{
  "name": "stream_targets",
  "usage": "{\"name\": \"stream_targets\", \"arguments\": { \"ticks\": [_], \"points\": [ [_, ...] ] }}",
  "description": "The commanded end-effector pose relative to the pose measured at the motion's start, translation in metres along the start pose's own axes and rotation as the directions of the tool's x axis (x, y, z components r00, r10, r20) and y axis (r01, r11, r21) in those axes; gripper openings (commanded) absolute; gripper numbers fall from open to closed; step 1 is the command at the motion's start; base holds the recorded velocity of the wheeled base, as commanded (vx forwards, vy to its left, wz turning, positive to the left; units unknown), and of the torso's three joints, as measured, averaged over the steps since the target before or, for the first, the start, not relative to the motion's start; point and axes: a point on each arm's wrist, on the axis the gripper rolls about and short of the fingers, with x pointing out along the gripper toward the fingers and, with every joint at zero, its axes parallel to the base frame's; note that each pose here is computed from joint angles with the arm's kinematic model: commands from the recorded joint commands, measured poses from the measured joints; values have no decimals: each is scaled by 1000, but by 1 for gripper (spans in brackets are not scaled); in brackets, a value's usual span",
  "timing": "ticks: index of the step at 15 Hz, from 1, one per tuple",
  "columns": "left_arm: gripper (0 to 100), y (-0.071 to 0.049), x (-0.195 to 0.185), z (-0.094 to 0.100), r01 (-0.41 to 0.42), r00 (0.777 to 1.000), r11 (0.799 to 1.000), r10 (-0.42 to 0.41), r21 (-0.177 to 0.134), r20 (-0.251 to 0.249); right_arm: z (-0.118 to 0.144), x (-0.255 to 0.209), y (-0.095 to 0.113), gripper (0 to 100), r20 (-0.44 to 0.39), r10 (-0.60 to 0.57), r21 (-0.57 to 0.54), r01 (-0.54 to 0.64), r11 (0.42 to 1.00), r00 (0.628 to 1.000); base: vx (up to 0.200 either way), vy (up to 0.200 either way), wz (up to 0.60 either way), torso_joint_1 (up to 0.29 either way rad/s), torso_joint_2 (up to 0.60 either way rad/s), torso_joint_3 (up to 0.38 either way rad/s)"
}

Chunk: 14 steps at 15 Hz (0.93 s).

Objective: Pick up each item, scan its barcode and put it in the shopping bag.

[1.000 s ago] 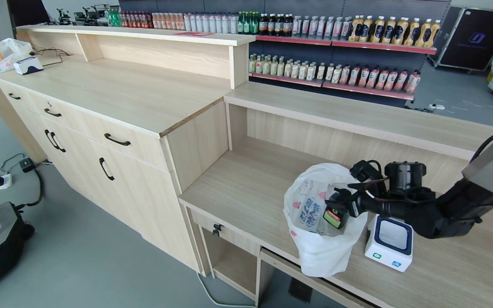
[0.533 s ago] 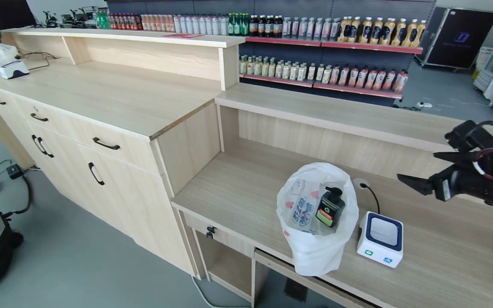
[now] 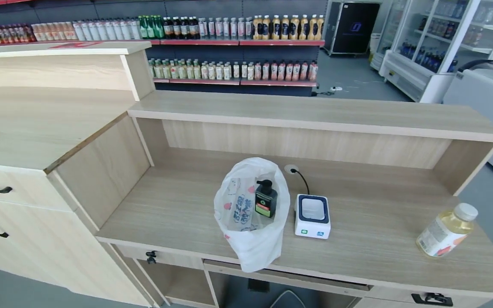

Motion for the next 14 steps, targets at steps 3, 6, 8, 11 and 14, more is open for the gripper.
{"name": "stream_targets", "arguments": {
  "ticks": [3, 6, 8, 11, 14],
  "points": [
    [100, 0, 0, 0, 0, 1000, 1000, 0, 0, 0, -8, 24, 20, 100, -68, 147, 198, -131, 971, 987, 0, 0, -200, 2, 2, 1],
    [100, 0, 0, 0, 0, 1000, 1000, 0, 0, 0, -9, 54, 39, 100, 23, 395, 246, -388, 888, 918, 0, 0, 0, 0, 0, 0],
    [100, 0, 0, 0, 0, 1000, 1000, 0, 0, 0, -18, 72, 45, 100, -13, 437, 192, -427, 884, 899, 0, 0, 0, 0, 0, 0],
    [100, 0, 0, 0, 0, 1000, 1000, 0, 0, 0, -31, 94, 35, 100, -11, 452, 98, -449, 888, 892, 0, 0, 0, 0, 0, 0],
    [100, 0, 0, 0, 0, 1000, 1000, 0, 0, 0, -39, 104, 31, 100, 10, 511, 51, -510, 858, 860, 0, 0, 0, 0, 0, 0]
  ]
}}
